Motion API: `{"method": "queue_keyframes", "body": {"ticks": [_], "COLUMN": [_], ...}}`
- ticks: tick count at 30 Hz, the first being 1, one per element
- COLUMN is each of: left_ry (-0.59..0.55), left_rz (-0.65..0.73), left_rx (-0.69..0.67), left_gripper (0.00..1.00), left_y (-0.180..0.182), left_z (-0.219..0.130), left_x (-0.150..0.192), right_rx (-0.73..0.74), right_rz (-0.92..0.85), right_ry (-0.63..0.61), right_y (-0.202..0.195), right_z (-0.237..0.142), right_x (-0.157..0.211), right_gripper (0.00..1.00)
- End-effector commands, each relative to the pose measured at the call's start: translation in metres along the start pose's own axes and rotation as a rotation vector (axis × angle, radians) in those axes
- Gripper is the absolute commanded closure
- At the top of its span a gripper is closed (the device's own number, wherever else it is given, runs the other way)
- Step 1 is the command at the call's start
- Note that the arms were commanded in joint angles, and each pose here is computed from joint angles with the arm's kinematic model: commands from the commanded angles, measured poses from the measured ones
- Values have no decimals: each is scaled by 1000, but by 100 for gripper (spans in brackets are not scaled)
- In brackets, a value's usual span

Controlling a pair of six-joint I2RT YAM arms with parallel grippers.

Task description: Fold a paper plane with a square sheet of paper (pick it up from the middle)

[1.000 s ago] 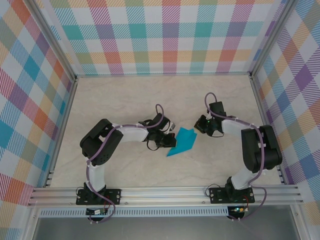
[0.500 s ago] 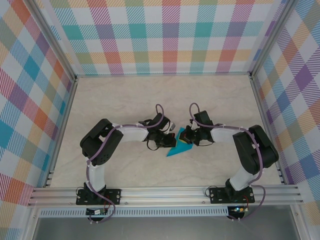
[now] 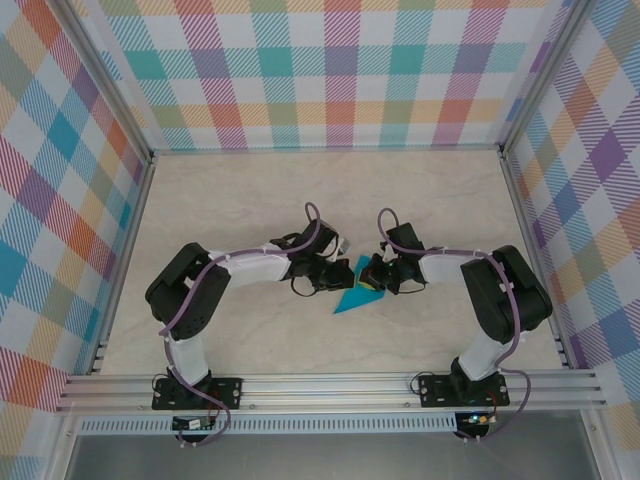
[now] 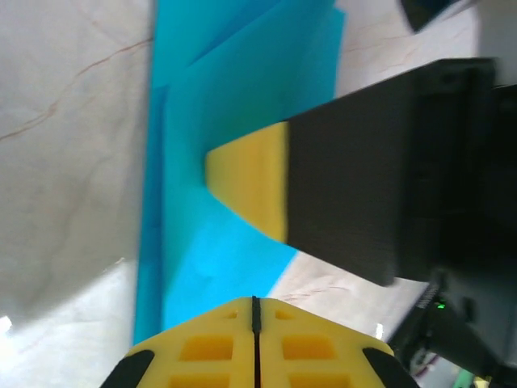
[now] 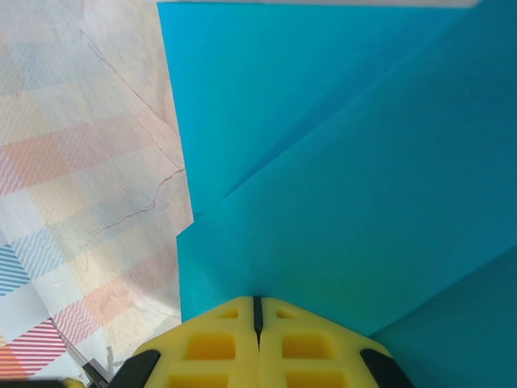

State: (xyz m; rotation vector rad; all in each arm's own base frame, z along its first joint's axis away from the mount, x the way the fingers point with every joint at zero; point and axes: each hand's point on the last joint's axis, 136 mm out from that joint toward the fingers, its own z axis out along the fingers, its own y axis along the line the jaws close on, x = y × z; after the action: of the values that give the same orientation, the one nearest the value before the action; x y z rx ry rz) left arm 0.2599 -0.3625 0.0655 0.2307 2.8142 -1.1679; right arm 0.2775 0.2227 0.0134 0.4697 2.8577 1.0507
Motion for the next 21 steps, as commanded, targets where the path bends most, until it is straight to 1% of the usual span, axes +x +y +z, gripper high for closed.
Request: {"method": "queue_keyframes", "body": {"ticks": [1,9,21], "left_ry": [12,111,170], "left_rz": [-77,-130,-164], "left_rx": [65,37,-34], "left_gripper": [92,89,87], "left_y": [-8,7,33], "left_z": [-6,7,18], "left_x": [6,33,51], "right_rx": [159,176,207], "right_rz": [69,84,100], "right_ry": [20,30,44], "right_y": [-41,-45,-51], "right_z": [5,7,9], "right_x": [10,11,12], "right_gripper": [100,100,100]}}
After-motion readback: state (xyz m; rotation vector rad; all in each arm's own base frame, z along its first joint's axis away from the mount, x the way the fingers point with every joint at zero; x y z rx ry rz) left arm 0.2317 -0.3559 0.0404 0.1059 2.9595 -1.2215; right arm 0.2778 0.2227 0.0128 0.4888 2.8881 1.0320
